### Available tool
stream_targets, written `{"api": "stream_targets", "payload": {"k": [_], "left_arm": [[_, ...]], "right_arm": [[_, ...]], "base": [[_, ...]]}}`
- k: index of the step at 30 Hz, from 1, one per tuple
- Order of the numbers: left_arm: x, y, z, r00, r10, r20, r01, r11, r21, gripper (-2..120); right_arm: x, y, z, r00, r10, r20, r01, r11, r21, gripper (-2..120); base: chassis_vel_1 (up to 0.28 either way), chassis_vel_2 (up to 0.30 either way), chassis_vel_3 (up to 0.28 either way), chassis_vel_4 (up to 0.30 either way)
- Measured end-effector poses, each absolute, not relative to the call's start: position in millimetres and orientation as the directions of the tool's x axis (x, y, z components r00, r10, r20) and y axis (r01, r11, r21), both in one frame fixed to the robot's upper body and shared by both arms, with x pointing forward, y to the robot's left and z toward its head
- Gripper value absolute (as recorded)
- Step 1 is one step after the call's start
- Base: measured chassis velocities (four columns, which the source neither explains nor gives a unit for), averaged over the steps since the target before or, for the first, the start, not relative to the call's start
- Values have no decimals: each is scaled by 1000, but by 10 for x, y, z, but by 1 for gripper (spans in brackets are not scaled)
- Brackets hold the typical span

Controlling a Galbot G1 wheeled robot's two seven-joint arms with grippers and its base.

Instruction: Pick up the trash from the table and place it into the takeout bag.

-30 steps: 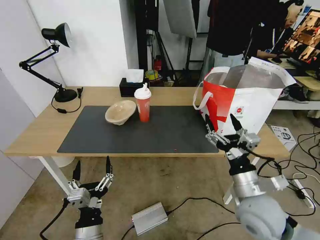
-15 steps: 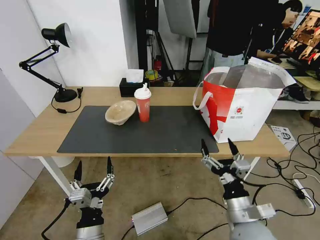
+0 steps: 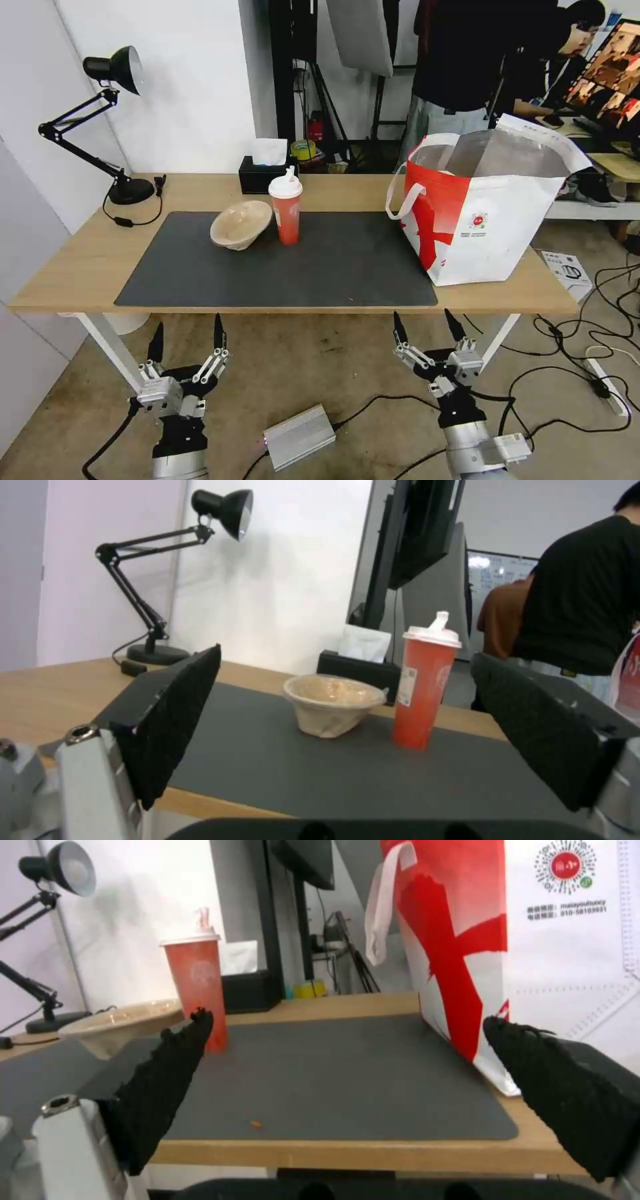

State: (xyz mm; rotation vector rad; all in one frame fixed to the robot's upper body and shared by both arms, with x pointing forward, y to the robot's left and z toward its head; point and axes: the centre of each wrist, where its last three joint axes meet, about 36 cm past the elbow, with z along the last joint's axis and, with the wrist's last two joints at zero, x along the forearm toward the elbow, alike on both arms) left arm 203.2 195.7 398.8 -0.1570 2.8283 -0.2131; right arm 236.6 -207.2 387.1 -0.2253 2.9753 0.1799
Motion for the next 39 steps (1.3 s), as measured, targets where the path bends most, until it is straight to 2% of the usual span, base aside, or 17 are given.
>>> {"api": "stream_targets", "payload": {"k": [31,33,39], "left_arm": [[2079,1951,3932,-950,-131,-282,-85,982,-169,100],[2079,1953,3934,-950,-131,-283,-85,982,-169,100],[2078,1960,3939,-950,-133,-284,-87,982,-168,100]], "right_arm": [[2377,-2017,3700,-983,-131,-129,-143,985,94,100],[2393,-2021,3708,-981,-141,-136,-154,984,92,100],[2591,-2110,3839,-927,-287,-242,-314,946,81,100]], "base": [[0,0,0,0],[0,0,0,0],[0,0,0,0]]}}
